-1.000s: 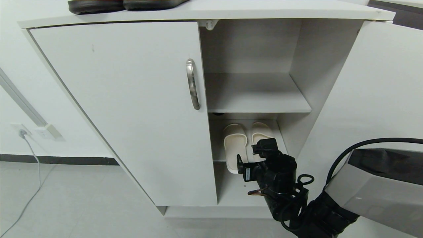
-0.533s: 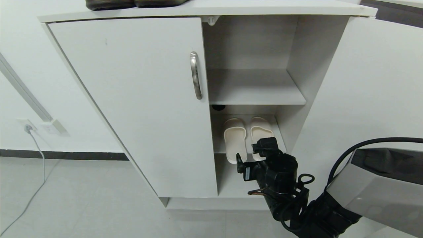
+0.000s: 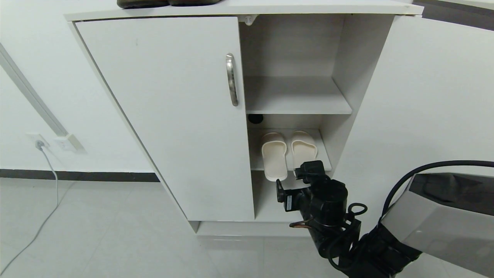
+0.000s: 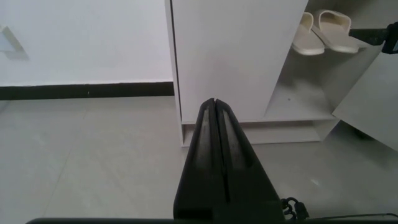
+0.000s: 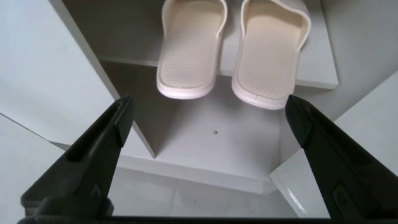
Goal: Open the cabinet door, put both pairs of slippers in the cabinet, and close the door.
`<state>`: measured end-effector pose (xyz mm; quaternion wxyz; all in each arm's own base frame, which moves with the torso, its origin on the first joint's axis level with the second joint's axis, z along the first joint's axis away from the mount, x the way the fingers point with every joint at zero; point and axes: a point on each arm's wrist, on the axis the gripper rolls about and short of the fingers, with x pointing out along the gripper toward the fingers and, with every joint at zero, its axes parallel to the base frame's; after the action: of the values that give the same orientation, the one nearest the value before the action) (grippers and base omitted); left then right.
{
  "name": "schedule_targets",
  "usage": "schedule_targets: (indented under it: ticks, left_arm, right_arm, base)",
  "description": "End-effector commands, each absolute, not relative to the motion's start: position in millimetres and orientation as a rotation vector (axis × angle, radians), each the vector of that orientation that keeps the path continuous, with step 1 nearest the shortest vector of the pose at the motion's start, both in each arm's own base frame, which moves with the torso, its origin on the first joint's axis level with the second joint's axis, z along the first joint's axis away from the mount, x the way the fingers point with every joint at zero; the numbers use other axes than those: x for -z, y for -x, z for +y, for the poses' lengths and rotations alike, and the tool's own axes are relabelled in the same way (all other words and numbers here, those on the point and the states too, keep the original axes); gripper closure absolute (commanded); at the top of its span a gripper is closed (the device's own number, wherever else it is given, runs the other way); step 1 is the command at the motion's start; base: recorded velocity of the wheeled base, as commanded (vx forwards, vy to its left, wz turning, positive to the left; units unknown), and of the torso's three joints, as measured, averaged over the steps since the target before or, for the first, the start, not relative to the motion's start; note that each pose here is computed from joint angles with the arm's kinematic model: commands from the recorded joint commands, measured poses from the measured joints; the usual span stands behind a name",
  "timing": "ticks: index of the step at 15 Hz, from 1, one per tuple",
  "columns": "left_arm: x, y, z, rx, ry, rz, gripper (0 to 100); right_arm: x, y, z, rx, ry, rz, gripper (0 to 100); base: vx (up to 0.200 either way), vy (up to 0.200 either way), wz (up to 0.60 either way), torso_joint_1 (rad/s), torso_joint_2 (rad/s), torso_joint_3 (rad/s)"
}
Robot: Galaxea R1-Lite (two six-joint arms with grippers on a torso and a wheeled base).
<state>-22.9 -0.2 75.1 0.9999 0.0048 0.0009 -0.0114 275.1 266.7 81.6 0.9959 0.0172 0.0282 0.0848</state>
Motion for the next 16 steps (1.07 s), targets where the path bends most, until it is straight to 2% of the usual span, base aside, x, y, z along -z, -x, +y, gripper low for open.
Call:
schedule_targets:
  ticks: [1, 10, 16]
  left_arm:
    - [-75.2, 22.8, -0.2, 0.023, -0.011, 0.003, 100]
    - [-75.2, 22.8, -0.2, 0.023, -0.011, 0.003, 100]
    - [-75.2, 22.8, -0.2, 0.025, -0.011, 0.003, 100]
  right_arm:
    - [-80.6, -274.9, 266.9, -0.17, -0.032, 0.059, 0]
    - [-80.6, -274.8, 266.7, -0.17, -0.033, 0.058, 0]
    - [-80.0, -274.5, 267.2, -0.171, -0.032, 0.059, 0]
  base:
    - [0.0, 0.0, 0.0, 0.0, 0.0, 0.0]
    - [0.0, 0.0, 0.0, 0.0, 0.0, 0.0]
    - [0.0, 0.0, 0.0, 0.002, 0.0, 0.182]
